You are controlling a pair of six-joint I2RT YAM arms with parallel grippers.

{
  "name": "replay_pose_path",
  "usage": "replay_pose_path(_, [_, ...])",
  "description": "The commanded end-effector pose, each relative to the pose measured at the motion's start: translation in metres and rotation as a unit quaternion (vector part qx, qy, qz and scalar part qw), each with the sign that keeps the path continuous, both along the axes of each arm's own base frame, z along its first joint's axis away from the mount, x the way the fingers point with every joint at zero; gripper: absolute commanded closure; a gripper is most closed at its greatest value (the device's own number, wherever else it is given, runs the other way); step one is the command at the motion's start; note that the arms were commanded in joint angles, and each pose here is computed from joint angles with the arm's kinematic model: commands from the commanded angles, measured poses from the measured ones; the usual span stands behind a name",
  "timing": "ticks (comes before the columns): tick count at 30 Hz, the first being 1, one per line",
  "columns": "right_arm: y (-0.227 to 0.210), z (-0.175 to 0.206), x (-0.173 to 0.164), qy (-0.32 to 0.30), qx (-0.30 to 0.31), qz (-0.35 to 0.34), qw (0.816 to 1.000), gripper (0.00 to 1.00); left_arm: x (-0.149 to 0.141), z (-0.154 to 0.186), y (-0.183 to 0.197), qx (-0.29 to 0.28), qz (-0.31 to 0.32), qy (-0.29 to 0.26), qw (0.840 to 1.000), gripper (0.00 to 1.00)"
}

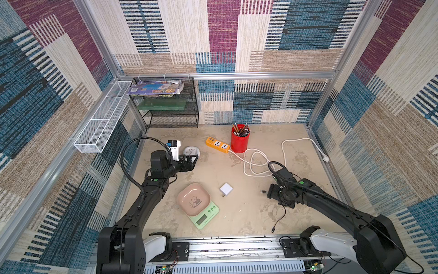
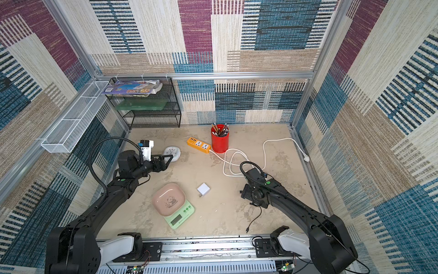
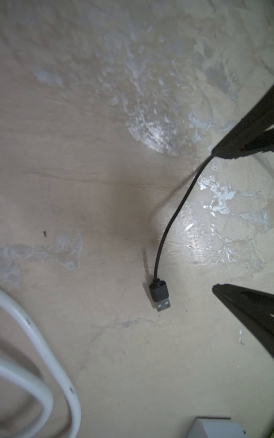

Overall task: Charge the electronic scale
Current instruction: Pick up the charging cable from the center of the board.

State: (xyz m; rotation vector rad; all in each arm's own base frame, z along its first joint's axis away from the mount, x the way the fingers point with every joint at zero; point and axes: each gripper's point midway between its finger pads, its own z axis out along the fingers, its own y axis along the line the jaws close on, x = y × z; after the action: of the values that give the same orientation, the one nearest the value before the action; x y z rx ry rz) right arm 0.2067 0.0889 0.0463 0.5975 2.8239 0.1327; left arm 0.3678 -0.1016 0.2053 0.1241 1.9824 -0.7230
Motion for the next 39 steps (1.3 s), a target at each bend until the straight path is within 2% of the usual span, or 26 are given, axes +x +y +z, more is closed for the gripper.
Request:
replay_pose_path(1, [0.002,-0.006,0.01,0.001,-0.008,-0.003,1.0,0.14,0.001,0.008,-0.005,-0.012,-0.014,-0.015,1.0,0.15])
replay_pose_path(9, [0.001,-0.015,0.03,0.013,-0.055,0.029,0.998,0.14,0.0,0.01,-0.008,-0.015,-0.019,-0.017,1.0,0.15])
replay_pose_path(15, [0.004,-0.027,0.035,0.036,-0.064,0.049,0.996,0.21,-0.001,0.009,-0.007,-0.009,-0.017,-0.015,1.0,0.15])
replay_pose_path(26, [0.026,-0.024,0.067,0.005,-0.041,0.093,0.995,0.54,0.001,0.008,-0.009,-0.012,-0.021,-0.011,1.0,0.15])
replay_pose_path(29, [0.037,-0.023,0.075,-0.004,-0.022,0.111,0.994,0.73,0.001,0.01,-0.009,-0.014,-0.02,-0.011,1.0,0.15])
replay_pose_path(32, [0.053,-0.01,0.085,-0.035,-0.008,0.138,0.99,0.99,-0.002,0.014,-0.016,-0.031,-0.038,-0.005,0.999,0.15])
replay_pose_path(36, [0.081,0.023,0.101,-0.102,-0.002,0.198,0.975,1.0,-0.004,0.025,-0.04,-0.078,-0.086,0.019,0.993,0.16])
replay_pose_path(39, [0.104,0.05,0.108,-0.157,0.004,0.244,0.957,1.0,-0.011,0.039,-0.073,-0.116,-0.145,0.048,0.981,0.17])
